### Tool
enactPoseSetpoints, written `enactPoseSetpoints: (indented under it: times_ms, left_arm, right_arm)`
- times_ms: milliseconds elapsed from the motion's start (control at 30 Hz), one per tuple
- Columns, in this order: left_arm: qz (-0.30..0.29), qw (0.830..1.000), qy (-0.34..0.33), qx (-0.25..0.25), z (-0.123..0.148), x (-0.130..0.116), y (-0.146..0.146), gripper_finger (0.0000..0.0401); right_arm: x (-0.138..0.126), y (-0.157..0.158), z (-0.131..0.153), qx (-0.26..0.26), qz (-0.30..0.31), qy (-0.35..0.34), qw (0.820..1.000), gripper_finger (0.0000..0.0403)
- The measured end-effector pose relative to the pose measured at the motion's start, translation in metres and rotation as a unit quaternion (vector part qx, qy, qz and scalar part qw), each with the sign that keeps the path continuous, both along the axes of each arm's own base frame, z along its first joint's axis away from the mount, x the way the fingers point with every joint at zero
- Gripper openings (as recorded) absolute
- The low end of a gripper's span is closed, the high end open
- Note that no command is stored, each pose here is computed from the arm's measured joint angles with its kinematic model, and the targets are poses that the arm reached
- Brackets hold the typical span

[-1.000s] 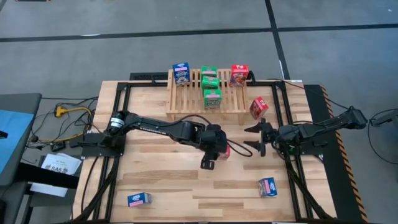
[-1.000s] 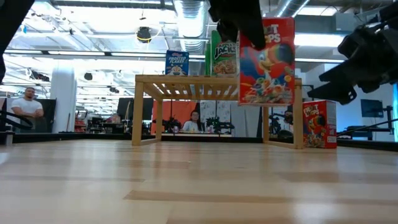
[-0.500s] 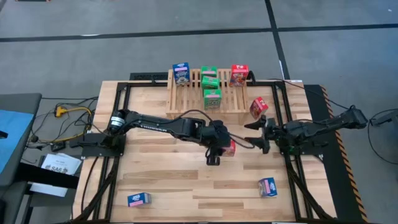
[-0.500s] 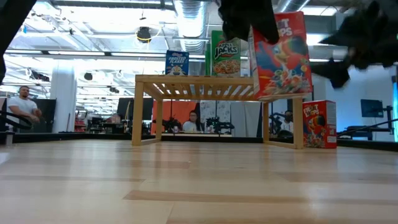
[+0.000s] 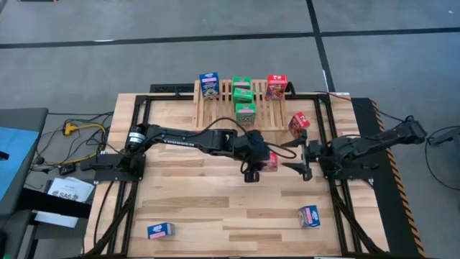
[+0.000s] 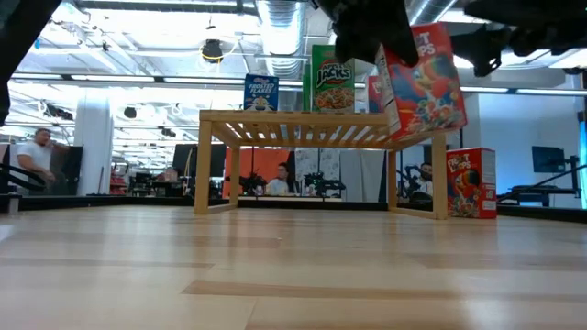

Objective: Stack cereal on shelf
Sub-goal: Put the bottom red cereal box on the shelf aligned with the other red cereal box

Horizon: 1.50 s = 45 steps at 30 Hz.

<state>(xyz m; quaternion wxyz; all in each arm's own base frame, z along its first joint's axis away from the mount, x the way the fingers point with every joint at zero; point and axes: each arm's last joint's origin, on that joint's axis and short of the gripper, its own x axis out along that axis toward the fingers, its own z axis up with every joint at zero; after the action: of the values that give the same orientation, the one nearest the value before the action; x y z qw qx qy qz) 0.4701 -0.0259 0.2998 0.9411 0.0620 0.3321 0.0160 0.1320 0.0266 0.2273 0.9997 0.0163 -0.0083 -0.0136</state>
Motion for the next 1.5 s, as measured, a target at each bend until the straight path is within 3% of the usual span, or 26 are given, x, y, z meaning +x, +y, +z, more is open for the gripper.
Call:
enactPoseSetpoints:
  times_ms: [433,833,1067,1233,1500]
  left_arm:
    - [0.001,0.999,-0.040,0.013,0.006,0.005,0.000,0.0146]
    - [0.004,0.999,-0.040,0.008,0.006,0.005,0.000,0.0146]
    - [0.001,0.999,-0.041,-0.004,0.006,0.005,0.001,0.0147]
    - [0.003,0.999,-0.041,-0.012,0.006,0.005,0.002,0.0175]
    - [0.000,0.999,-0.039,-0.005,0.009,0.003,0.002,0.0255]
  right_arm:
    - [0.027,0.008,0.003,-0.004,0.001,0.061,0.998,0.0343]
    - [0.036,0.010,0.004,0.018,0.000,0.076,0.997,0.0223]
    - [0.036,0.010,0.004,0.018,0.001,0.076,0.997,0.0173]
    - [0.036,0.010,0.004,0.019,0.000,0.076,0.997,0.0167]
    - [0.036,0.010,0.002,0.017,-0.002,0.084,0.996,0.0169]
